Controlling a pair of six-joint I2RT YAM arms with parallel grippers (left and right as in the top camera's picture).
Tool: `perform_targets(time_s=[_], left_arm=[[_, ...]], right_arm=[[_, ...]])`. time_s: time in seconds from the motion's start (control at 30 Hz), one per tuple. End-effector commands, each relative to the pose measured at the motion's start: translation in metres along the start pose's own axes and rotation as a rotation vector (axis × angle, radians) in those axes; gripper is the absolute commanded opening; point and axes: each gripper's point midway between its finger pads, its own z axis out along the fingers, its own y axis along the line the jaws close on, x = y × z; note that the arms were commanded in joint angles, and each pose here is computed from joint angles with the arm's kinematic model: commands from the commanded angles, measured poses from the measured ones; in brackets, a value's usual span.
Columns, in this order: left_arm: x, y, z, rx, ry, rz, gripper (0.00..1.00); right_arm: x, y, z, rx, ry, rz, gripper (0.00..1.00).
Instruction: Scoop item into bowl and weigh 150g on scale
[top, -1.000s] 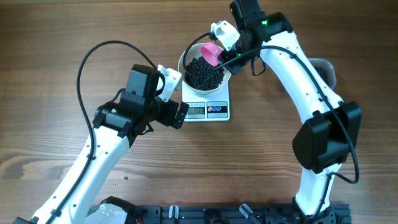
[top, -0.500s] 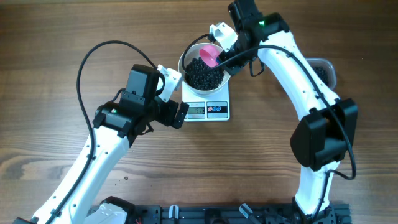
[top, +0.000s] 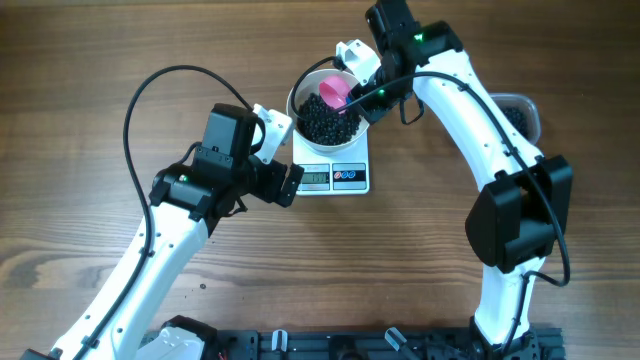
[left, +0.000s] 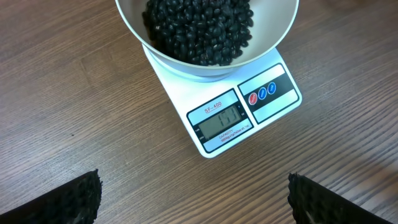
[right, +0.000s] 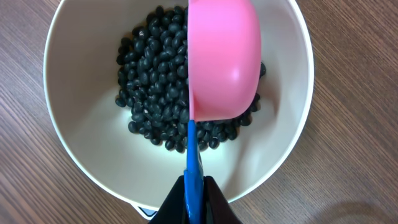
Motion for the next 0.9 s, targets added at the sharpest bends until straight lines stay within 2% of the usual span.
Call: perform_targets(time_s=[0.0,0.87], left_arm=[[0.0010,0.0026,-0.0022,-0.010,-0.005,0.008,1.00],[0.0010,0.0026,-0.0022,-0.010,-0.005,0.008,1.00]], right_arm=[[0.0022,0.0060,0.0095,-0.035,0.017,0.011,0.04],[0.0038,0.0102,0.0138,-0.066,0.025,0.032,0.04]])
